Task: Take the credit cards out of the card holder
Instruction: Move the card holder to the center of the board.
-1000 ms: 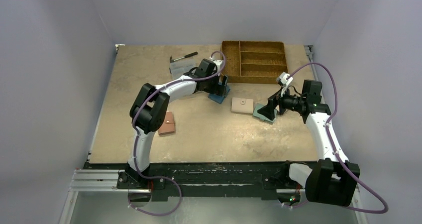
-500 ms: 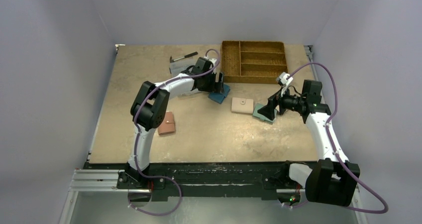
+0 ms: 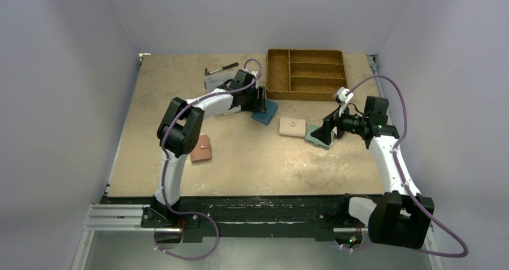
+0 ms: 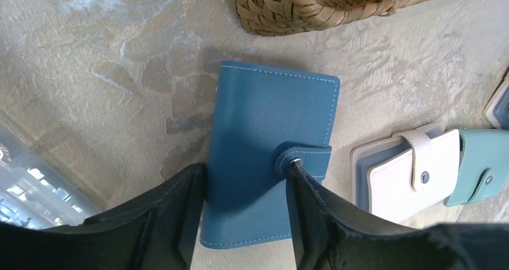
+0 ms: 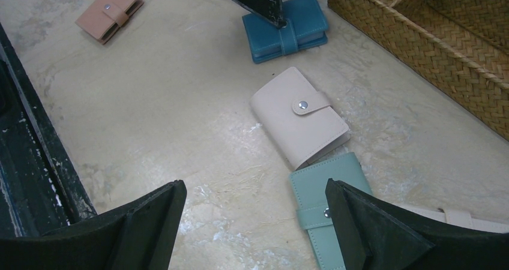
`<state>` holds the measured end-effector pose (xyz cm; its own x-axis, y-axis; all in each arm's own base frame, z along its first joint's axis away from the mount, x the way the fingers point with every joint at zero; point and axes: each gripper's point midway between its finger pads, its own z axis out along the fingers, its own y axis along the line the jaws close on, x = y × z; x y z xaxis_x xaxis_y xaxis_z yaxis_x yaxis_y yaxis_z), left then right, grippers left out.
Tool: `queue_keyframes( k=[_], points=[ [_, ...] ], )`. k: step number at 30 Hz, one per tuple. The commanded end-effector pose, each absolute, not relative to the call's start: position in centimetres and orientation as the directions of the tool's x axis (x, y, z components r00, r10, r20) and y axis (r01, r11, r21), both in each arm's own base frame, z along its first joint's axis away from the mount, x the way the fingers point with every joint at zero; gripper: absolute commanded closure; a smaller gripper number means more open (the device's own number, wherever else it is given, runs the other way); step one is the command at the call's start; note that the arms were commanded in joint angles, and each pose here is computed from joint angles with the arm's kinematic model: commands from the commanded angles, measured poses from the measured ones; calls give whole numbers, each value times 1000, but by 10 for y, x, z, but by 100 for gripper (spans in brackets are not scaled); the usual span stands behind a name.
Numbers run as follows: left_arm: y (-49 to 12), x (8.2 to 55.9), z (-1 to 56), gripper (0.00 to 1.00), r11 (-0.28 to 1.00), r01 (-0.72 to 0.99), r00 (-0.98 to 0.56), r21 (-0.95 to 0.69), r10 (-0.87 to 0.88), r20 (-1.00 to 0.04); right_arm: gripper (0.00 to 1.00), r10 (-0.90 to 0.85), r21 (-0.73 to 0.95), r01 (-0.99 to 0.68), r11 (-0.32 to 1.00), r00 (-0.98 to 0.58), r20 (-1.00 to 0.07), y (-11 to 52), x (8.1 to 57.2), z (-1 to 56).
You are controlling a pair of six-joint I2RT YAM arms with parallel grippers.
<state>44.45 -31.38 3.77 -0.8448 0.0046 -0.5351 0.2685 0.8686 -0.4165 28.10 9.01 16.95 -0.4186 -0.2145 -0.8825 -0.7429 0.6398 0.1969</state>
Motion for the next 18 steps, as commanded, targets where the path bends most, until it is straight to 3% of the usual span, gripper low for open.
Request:
queue_keyframes(
  k=[1,13,18],
  points=[
    [-309,437,34,48,882,223,-851,-416,-32,-524,1,-219,155,-765,625,-362,-906,92,282,185],
    [-297,378,55,98,870,213,-825,-444,-83,-559,1,-229,147,-777,612,-351,-908,93,279,186],
    [-291,321,57,100,828,214,-827,-519,-129,-547,1,-278,120,-818,562,-324,-905,99,270,181]
  ],
)
